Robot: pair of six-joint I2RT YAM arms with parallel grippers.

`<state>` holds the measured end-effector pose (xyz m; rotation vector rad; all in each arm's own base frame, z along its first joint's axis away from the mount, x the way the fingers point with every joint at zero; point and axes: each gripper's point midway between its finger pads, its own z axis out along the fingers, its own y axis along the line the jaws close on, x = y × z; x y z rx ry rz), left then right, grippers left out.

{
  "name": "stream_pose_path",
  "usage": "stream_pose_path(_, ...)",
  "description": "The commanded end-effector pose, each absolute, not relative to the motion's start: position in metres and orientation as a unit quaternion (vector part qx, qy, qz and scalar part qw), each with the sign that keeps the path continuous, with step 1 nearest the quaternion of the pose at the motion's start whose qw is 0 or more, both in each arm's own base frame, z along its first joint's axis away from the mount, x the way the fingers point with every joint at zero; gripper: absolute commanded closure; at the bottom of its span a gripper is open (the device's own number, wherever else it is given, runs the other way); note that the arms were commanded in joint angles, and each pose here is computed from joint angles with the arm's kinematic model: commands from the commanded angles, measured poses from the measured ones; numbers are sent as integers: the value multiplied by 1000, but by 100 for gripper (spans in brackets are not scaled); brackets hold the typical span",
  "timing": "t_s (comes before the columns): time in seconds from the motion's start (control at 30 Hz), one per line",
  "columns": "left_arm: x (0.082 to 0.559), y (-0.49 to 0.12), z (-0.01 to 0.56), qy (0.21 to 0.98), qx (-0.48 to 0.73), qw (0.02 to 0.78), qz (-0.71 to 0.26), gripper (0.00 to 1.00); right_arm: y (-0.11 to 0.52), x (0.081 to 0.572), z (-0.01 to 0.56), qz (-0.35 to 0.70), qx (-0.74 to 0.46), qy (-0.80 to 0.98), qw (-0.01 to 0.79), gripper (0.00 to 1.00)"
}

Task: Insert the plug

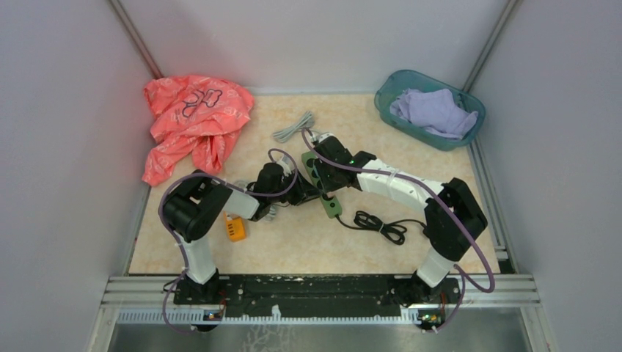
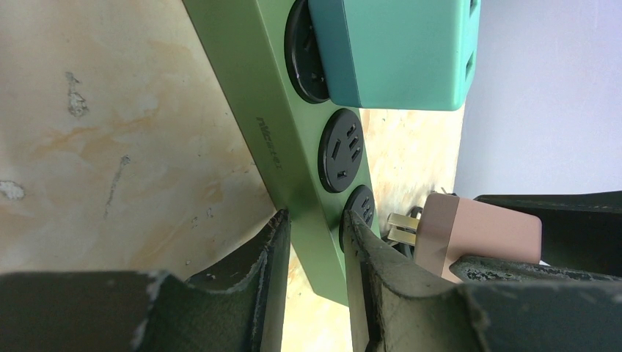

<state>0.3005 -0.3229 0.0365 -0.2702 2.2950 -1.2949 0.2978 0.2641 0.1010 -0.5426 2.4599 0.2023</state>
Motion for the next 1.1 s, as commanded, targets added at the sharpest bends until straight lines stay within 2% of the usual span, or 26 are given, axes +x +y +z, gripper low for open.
stream_pose_path(0.0, 301, -321, 33, 844, -93, 245, -467, 62, 270, 304, 107, 80, -196, 922, 323, 100)
stream_pose_path(0.63, 301, -322, 32, 845, -93, 243, -467, 62, 260, 302, 76, 43, -200, 933, 294, 100)
stream_pose_path(1.07, 301, -323, 31, 845, -93, 240, -468, 63, 239, 269, 18, -8, -231, 947, 221, 100)
